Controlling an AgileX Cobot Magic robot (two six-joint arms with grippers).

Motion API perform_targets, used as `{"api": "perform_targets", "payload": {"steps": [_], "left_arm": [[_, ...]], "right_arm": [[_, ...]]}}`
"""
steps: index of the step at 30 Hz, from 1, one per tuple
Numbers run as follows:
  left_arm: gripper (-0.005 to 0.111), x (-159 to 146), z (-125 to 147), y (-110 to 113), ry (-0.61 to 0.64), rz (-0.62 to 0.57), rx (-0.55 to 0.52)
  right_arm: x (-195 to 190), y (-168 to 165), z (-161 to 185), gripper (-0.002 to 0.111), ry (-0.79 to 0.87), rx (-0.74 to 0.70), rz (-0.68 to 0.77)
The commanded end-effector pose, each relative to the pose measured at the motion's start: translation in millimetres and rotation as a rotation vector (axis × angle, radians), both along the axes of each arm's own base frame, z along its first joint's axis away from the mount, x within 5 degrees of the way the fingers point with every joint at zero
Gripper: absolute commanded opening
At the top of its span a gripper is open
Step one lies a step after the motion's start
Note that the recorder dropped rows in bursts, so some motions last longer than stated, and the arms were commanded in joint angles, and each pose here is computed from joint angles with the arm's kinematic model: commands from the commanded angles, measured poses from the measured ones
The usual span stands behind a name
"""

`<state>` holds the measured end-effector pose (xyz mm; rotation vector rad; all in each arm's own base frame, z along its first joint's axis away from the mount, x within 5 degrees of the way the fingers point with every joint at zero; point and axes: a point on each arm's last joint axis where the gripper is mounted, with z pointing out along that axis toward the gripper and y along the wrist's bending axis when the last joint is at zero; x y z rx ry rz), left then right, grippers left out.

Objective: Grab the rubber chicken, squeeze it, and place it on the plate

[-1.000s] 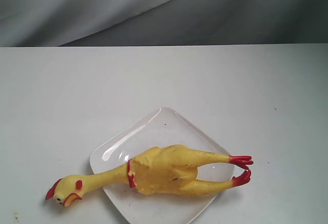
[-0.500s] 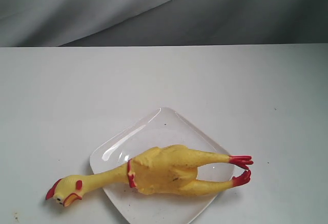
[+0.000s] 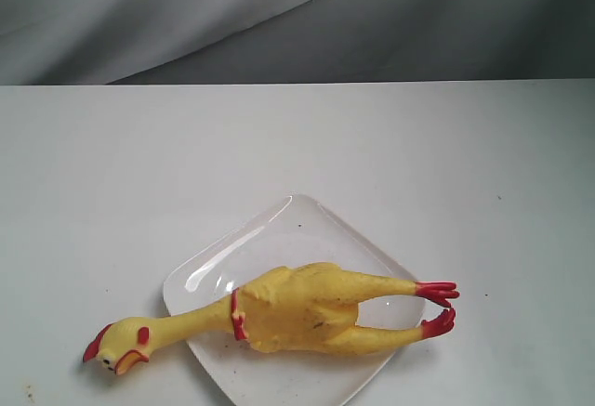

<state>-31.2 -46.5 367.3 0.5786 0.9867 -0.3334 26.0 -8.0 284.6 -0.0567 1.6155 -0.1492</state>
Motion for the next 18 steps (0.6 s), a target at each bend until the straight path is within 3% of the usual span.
{"api": "perform_targets", "payload": {"steps": [1, 18], "left_arm": [[0.000, 0, -1, 0, 0.008, -0.004, -0.012], [0.000, 0, -1, 0, 0.008, -0.004, -0.012]], "right_arm": [[9, 3, -15, 0.000, -0.033, 0.018, 0.005], [28, 6, -76, 0.000, 0.030, 0.067, 0.036]]}}
